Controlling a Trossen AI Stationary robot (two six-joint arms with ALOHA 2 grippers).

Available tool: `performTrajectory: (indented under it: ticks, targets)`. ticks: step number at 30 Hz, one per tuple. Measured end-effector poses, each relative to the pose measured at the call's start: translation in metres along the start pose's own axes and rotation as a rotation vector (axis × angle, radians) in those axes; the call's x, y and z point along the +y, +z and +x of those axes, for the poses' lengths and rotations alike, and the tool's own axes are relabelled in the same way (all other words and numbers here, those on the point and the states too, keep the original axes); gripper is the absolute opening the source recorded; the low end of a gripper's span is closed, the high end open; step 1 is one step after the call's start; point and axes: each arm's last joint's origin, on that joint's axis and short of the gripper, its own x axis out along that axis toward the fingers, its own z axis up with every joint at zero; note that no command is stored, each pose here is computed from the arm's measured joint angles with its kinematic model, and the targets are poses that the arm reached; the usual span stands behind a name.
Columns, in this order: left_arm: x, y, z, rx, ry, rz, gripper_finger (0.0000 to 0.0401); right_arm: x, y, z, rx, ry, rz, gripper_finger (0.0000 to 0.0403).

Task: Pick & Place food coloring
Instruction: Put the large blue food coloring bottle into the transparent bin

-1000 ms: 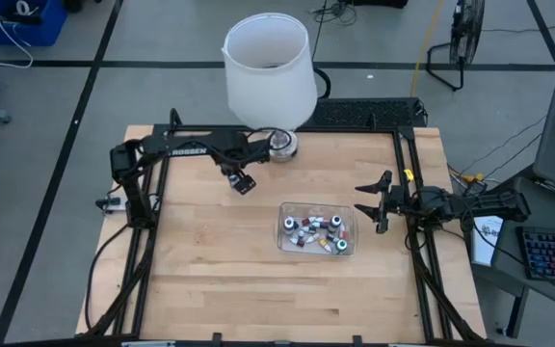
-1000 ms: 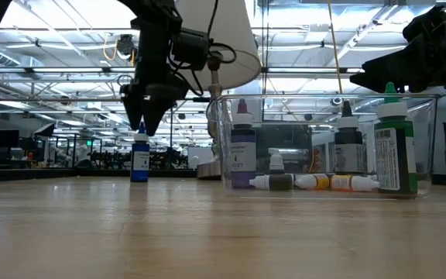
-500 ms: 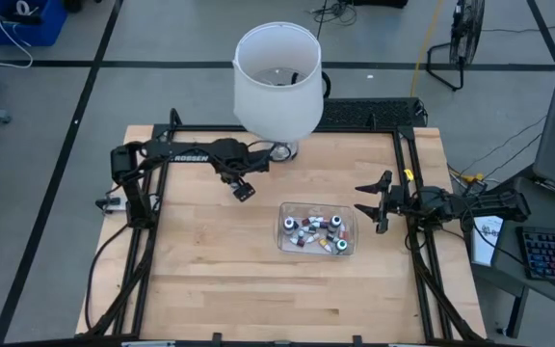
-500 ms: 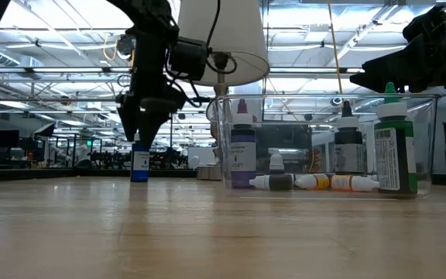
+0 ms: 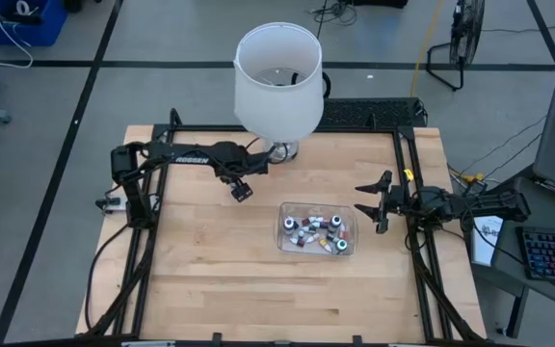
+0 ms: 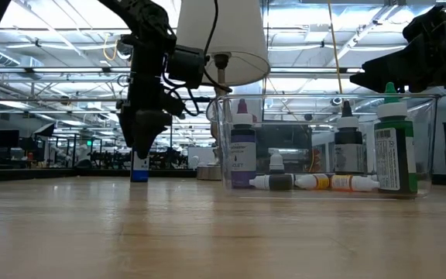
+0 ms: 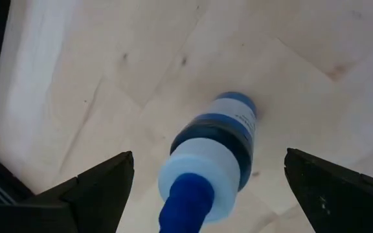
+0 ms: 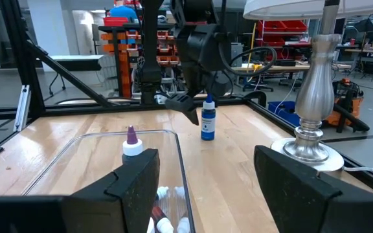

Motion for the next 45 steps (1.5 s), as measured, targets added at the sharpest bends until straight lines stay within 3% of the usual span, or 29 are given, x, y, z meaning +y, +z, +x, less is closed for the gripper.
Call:
performTrajectory:
  ticks: [11, 16, 24, 30, 38, 45]
  targets:
    - [-0.007, 0.000, -0.002, -0.024, -0.017, 0.033, 0.0378, 0.000, 0.000, 0.000, 0.000, 0.000, 0.000, 0.0238]
    - [-0.014, 0.001, -0.004, -0.063, -0.030, 0.039, 0.0309, 0.000, 0.000, 0.000, 0.000, 0.000, 0.000, 0.0238]
    - [-0.015, 0.000, -0.005, -0.050, -0.054, 0.010, 0.0143, 0.000, 0.000, 0.000, 0.000, 0.000, 0.000, 0.0238]
    - [-0.024, -0.004, -0.010, -0.047, -0.084, 0.035, 0.0137, 0.000, 0.000, 0.000, 0.000, 0.000, 0.000, 0.0238]
    - [-0.070, -0.024, -0.091, -0.241, -0.171, 0.142, 0.0137, 0.000, 0.000, 0.000, 0.002, 0.000, -0.001, 0.0238]
    - [-0.120, -0.055, -0.177, -0.533, -0.340, 0.351, 0.0137, 0.000, 0.000, 0.000, 0.004, 0.000, -0.001, 0.0238]
